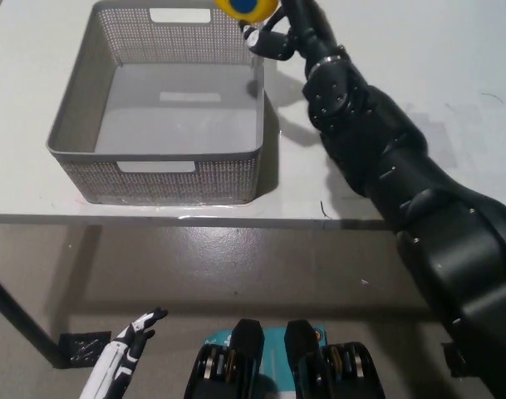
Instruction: Use the right hand to pick up a yellow duck toy and place it into a container on the left hand side
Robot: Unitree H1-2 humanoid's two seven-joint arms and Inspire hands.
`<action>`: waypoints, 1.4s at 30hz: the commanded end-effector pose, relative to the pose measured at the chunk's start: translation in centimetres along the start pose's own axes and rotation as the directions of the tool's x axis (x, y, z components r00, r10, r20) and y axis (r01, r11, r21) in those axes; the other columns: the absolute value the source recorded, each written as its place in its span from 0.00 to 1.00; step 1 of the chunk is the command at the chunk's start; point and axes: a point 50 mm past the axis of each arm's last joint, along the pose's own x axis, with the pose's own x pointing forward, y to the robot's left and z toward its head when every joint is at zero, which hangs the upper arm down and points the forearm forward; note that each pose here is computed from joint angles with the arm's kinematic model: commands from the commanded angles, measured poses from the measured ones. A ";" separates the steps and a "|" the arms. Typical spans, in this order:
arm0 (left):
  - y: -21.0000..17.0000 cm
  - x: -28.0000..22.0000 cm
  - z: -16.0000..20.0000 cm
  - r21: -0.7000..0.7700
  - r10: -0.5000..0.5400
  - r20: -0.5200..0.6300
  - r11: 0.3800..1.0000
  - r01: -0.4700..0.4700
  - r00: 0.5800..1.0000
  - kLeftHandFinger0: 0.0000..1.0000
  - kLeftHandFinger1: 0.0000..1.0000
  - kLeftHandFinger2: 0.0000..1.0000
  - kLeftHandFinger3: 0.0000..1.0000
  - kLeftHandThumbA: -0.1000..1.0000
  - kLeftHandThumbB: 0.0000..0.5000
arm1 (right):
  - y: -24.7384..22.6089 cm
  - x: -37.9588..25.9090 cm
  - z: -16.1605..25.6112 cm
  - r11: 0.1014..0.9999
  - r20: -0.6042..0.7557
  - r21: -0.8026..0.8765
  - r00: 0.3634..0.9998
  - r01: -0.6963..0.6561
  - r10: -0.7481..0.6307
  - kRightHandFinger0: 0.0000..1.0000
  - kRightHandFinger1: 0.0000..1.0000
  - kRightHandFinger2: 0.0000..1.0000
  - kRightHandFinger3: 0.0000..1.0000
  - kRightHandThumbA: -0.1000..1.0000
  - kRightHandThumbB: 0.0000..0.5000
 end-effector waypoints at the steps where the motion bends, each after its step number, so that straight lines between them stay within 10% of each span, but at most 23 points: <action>1: 0.3 0.6 0.7 0.025 -0.036 0.049 0.999 0.035 0.998 1.00 1.00 1.00 1.00 1.00 0.55 | -1.7 1.7 5.9 0.998 0.140 0.020 0.988 0.065 -0.067 0.00 0.41 0.80 0.85 0.00 0.23; 10: 0.4 1.4 1.5 0.054 -0.076 0.034 0.996 0.074 0.997 1.00 1.00 1.00 1.00 1.00 0.54 | -1.8 1.8 5.6 0.997 0.115 0.074 0.993 -0.035 0.027 0.09 0.51 0.77 0.76 0.00 0.38; 12: 0.2 1.7 1.4 0.057 -0.095 0.046 0.994 0.092 0.994 1.00 1.00 1.00 1.00 1.00 0.51 | -1.9 1.8 5.3 0.992 0.093 0.095 0.993 -0.082 0.073 0.64 0.94 1.00 1.00 0.32 0.73; 13: 0.0 1.8 1.4 0.057 -0.099 0.048 0.994 0.096 0.994 1.00 1.00 1.00 1.00 1.00 0.51 | -2.0 1.9 5.2 0.985 0.087 0.087 0.987 -0.146 0.138 0.97 1.00 1.00 1.00 0.48 0.70; 14: 0.0 1.9 1.4 0.056 -0.102 0.049 0.993 0.099 0.994 1.00 1.00 1.00 1.00 1.00 0.51 | -2.0 1.9 5.0 0.981 0.085 0.078 0.981 -0.180 0.173 1.00 1.00 1.00 1.00 0.51 0.72; 17: -0.2 2.3 1.6 0.062 -0.115 0.053 0.992 0.112 0.992 1.00 1.00 1.00 1.00 1.00 0.51 | -2.6 1.9 4.3 0.963 0.070 0.066 0.964 -0.260 0.255 1.00 1.00 1.00 1.00 0.67 1.00; 42: 0.2 3.7 2.0 0.115 -0.171 0.071 0.980 0.162 0.983 1.00 1.00 1.00 1.00 1.00 0.54 | -13.8 1.6 0.2 0.993 0.102 0.079 0.991 -0.091 0.083 1.00 1.00 1.00 1.00 1.00 0.98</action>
